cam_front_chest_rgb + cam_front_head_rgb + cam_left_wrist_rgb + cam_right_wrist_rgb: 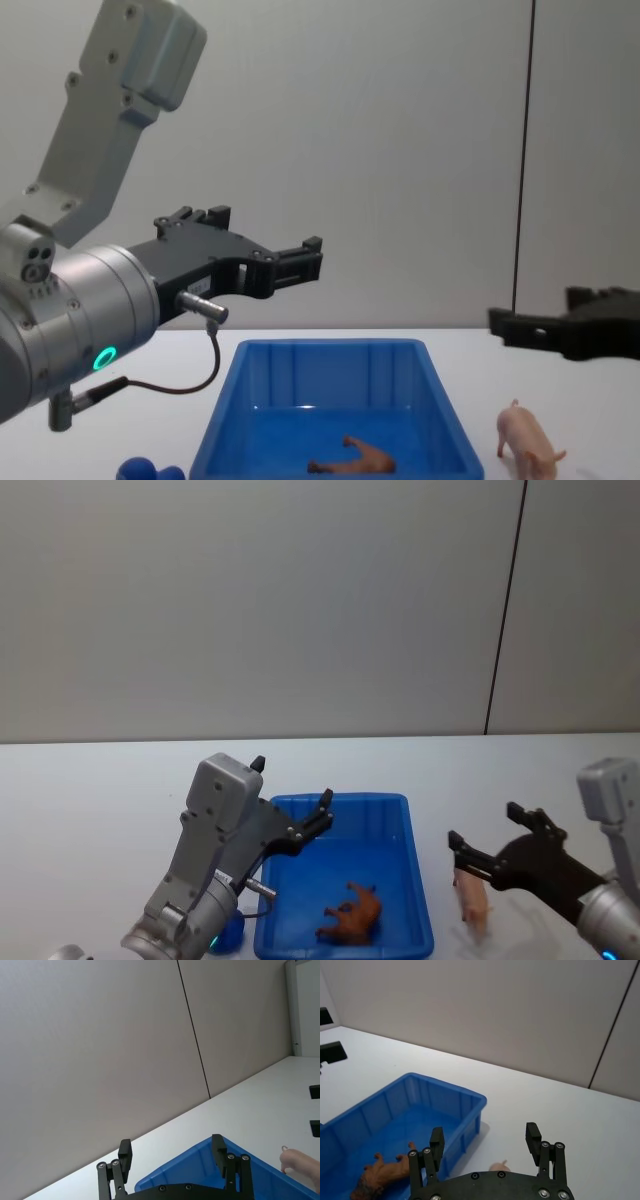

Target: Pick up the two dolls from the table and place them into the box.

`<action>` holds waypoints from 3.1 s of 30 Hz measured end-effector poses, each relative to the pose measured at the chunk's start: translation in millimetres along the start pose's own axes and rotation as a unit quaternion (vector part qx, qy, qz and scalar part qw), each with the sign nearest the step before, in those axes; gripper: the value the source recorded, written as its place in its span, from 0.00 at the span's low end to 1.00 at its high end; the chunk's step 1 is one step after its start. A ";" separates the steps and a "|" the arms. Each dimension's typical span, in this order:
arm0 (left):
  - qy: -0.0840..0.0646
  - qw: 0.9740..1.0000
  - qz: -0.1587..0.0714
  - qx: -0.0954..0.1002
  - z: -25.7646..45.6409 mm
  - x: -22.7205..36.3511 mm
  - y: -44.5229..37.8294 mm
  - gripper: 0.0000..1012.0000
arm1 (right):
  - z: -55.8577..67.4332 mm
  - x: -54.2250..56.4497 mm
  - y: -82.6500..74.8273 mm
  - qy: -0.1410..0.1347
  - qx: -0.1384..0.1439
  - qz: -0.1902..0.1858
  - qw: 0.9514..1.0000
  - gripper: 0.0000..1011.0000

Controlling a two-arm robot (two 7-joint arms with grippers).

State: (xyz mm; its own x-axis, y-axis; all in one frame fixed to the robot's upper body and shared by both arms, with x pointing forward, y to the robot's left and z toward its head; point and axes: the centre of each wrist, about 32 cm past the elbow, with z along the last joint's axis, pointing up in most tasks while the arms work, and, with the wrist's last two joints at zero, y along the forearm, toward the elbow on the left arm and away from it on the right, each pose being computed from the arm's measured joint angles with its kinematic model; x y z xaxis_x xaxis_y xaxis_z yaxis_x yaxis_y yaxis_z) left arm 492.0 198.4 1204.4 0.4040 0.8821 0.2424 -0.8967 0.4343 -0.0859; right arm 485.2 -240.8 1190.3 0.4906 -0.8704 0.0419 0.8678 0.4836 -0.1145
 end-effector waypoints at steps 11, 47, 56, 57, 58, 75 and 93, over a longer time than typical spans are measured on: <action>0.000 1.000 0.000 0.000 0.0 0.0 0.0 0.99 | -13.3 6.0 -15.6 0.014 -0.029 -0.020 0.999 0.99; 0.000 1.000 0.000 0.000 0.0 0.0 0.0 0.99 | -54.3 -5.1 5.7 0.062 -0.114 -0.018 0.991 0.54; 0.000 1.000 0.000 0.000 0.0 0.0 0.0 0.99 | -52.4 -3.4 8.8 0.066 -0.103 -0.026 0.992 0.33; 0.000 1.000 0.000 0.000 0.0 0.0 0.0 0.99 | -52.1 -3.2 8.9 0.065 -0.102 -0.027 0.992 0.33; 0.000 1.000 0.000 0.000 0.0 0.0 0.0 0.99 | -51.2 -2.6 9.0 0.064 -0.098 -0.030 0.993 0.33; 0.000 1.000 0.000 0.000 0.0 0.0 0.0 0.99 | -11.7 0.2 13.0 0.033 -0.012 -0.029 0.999 0.33; 0.000 1.000 0.000 0.000 0.0 0.0 0.0 0.99 | 24.1 -15.5 36.9 0.026 0.005 0.075 0.997 0.33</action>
State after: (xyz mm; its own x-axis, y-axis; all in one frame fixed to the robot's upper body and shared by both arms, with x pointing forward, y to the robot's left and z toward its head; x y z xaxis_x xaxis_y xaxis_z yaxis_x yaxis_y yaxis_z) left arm 492.0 198.4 1204.4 0.4040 0.8820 0.2425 -0.8967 0.4343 -0.0859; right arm 511.5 -207.2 1209.4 0.6108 -0.7913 -0.0264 0.7855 0.6098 -0.1059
